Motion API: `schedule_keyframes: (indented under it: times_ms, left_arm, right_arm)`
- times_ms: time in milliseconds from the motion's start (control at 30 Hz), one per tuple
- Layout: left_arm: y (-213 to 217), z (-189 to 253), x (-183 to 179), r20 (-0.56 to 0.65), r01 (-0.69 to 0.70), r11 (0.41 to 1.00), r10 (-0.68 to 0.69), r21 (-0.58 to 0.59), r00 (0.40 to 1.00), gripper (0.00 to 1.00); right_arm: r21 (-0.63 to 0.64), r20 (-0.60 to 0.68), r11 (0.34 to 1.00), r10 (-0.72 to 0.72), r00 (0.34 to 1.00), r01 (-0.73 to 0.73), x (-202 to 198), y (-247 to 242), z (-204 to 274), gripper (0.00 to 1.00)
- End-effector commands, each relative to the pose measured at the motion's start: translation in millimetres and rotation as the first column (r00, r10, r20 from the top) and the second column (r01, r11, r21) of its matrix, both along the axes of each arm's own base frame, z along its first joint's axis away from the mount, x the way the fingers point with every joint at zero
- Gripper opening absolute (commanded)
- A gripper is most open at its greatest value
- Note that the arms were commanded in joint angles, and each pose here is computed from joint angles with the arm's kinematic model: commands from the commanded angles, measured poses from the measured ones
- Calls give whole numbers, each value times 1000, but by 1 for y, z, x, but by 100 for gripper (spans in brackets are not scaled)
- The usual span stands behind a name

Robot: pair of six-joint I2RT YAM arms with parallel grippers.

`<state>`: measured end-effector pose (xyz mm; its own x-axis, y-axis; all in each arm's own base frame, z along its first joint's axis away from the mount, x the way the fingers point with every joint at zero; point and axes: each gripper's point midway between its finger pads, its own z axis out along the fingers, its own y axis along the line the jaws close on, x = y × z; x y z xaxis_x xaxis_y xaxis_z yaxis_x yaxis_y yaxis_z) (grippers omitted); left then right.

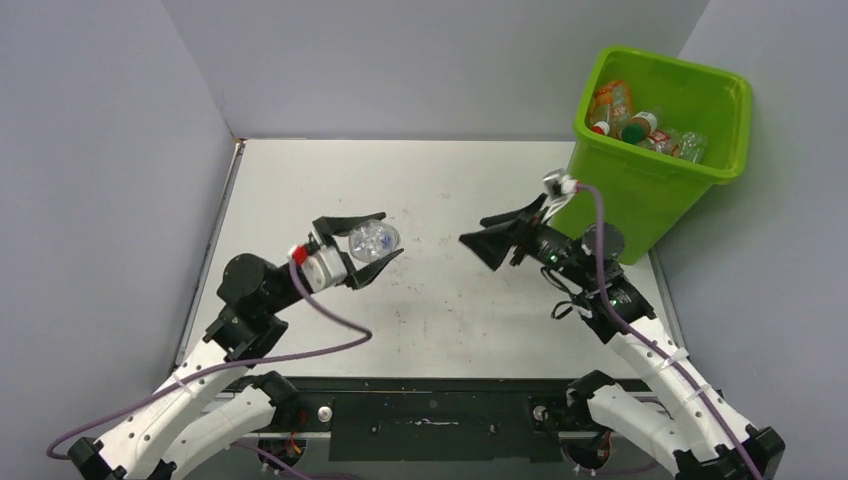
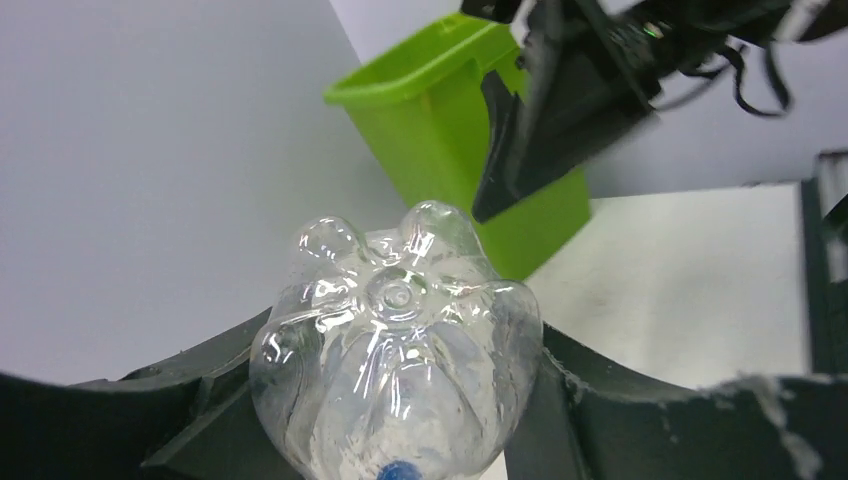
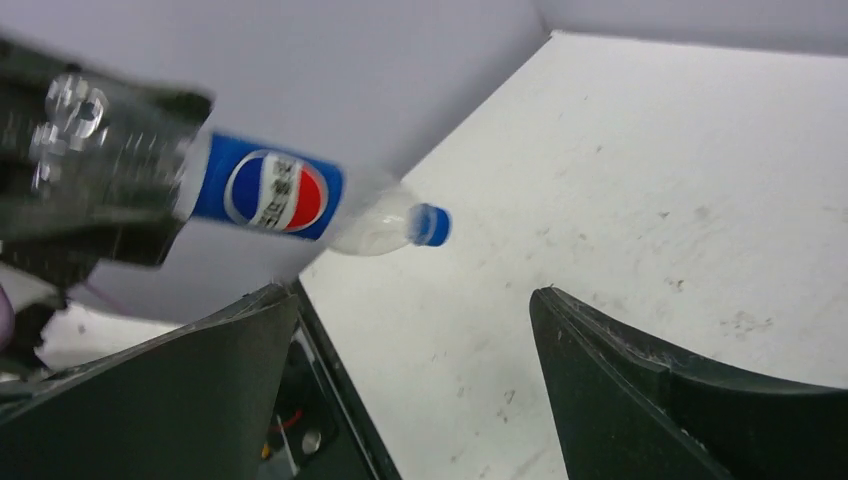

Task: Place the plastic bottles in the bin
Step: Pick up the plastic bottle at the center of the board.

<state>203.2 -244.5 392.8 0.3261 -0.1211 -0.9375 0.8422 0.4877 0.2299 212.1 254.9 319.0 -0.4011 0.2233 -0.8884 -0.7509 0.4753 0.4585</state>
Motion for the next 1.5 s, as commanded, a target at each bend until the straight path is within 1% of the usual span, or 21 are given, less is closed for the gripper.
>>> schedule_keyframes:
  times_ms: [0,33,67,100,167,200,233,300,333,400,467,567,667,733,900,967,1067,1167,1267,1333,1467]
  left_arm:
    - [6,3,-25,515,-87,977,-26,194,857,0]
    - [8,1,-31,578,-116,973,-22,201,816,0]
    - [10,-4,-32,653,-177,959,-10,220,757,0]
    - [10,-13,-33,701,-224,945,-7,237,713,0]
    - [6,-35,-34,785,-328,898,-29,292,619,0]
    - [2,-48,-36,822,-376,868,-63,325,566,0]
    - [0,-63,-34,845,-433,820,-109,374,524,0]
    - [-8,-90,-35,847,-497,726,-223,475,483,0]
    - [-10,-99,-34,841,-519,690,-260,506,474,0]
    - [-17,-113,-38,831,-527,653,-329,544,449,0]
    - [-23,-122,-43,819,-521,638,-375,567,433,0]
    - [-31,-135,-52,799,-512,614,-443,601,407,0]
    - [-35,-145,-58,774,-506,586,-500,633,389,0]
    - [-37,-149,-63,762,-497,580,-523,646,381,0]
    - [-41,-155,-71,748,-482,574,-555,661,365,0]
    - [-40,-158,-74,739,-479,566,-569,670,360,0]
    - [-40,-162,-75,722,-478,548,-594,686,355,0]
    - [-38,-166,-75,709,-480,532,-610,698,354,0]
    - [-35,-167,-74,705,-484,524,-612,701,358,0]
    - [-34,-166,-73,707,-490,522,-609,698,358,0]
    - [-32,-163,-73,713,-495,525,-602,692,359,0]
  right_arm:
    - [393,-204,917,164,965,-72,10,-24,42,90]
    - [474,-213,876,211,954,-88,11,-28,45,90]
    - [539,-240,837,261,935,-95,15,-30,44,90]
    - [588,-251,801,314,915,-114,15,-29,42,90]
    - [667,-215,724,414,885,-177,10,-27,48,90]
    - [689,-205,697,452,868,-200,8,-25,47,90]
    - [701,-211,680,485,849,-214,7,-20,44,90]
    - [700,-237,675,526,817,-232,6,-6,36,90]
    - [682,-259,691,534,805,-239,7,4,29,90]
    - [635,-311,730,540,782,-252,7,28,16,90]
    - [575,-339,775,518,785,-263,13,43,6,90]
    - [534,-396,803,514,761,-264,20,57,-7,90]
    - [519,-428,804,537,727,-288,20,70,-17,90]
    - [501,-442,812,537,718,-299,22,78,-24,90]
    - [442,-427,832,524,737,-336,30,98,-29,90]
    - [366,-413,854,505,758,-369,31,111,-35,90]
    - [269,-453,882,470,758,-386,33,129,-49,90]
    - [292,-467,862,507,725,-414,28,138,-50,92]
    - [290,-483,845,535,693,-450,18,144,-57,99]
    - [242,-507,854,517,690,-461,14,148,-70,88]
    - [196,-520,857,503,691,-476,7,151,-83,56]
